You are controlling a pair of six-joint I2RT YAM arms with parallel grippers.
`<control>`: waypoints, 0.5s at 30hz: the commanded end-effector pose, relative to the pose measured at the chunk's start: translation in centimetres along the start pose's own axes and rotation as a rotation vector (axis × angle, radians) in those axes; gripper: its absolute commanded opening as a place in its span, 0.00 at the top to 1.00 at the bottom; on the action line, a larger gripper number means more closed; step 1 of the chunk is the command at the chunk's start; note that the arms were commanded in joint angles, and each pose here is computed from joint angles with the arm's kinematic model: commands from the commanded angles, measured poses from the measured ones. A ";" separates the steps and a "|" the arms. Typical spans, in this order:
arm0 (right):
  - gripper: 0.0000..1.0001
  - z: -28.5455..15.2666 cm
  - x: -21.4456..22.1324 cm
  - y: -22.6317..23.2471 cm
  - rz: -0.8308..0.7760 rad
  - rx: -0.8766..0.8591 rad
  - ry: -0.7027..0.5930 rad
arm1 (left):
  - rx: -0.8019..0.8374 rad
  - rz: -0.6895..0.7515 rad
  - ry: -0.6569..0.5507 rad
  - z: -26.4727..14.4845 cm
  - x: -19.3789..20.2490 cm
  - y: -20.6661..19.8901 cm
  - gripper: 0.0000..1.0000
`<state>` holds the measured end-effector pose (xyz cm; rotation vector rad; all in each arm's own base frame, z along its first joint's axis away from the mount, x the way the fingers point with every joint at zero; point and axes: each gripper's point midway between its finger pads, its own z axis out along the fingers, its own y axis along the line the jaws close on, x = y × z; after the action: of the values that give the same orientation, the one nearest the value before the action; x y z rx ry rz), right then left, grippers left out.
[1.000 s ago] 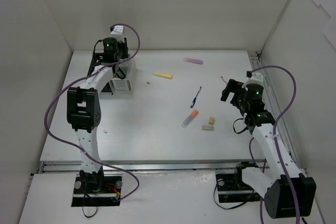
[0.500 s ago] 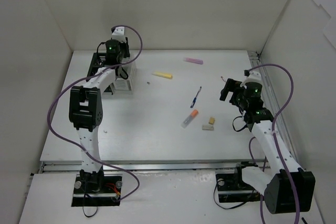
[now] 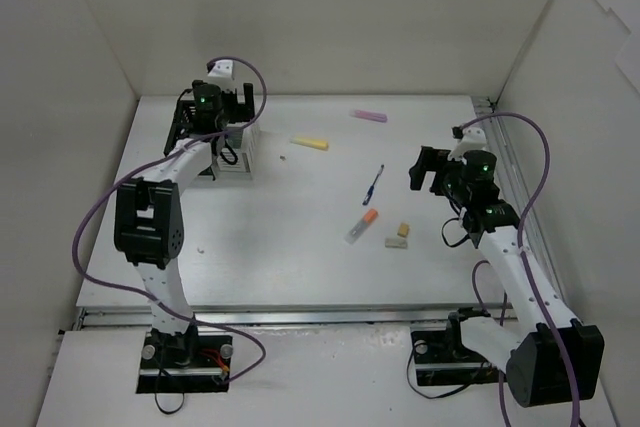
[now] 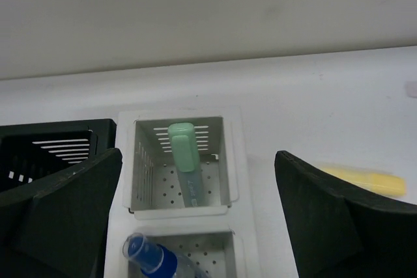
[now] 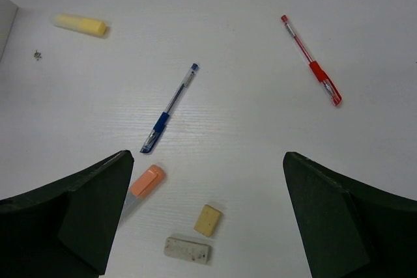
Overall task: Sort the stationery into containers
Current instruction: Place the stationery in the storage box.
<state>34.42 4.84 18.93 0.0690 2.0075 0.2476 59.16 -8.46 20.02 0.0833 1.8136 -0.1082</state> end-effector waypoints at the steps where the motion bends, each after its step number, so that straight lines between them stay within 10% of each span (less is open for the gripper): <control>1: 0.02 0.0 -3.4 2.6 -0.061 -0.076 -0.047 | 0.141 0.068 -0.219 -5.9 -10.6 -3.5 0.00; 15: 0.02 2.2 3.7 6.8 0.224 -0.029 0.260 | 0.641 0.411 -0.052 -17.2 -6.4 -12.7 0.00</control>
<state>33.67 10.28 16.37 0.1104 2.2226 0.3928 45.29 -18.54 30.35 0.7127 1.6526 -0.3498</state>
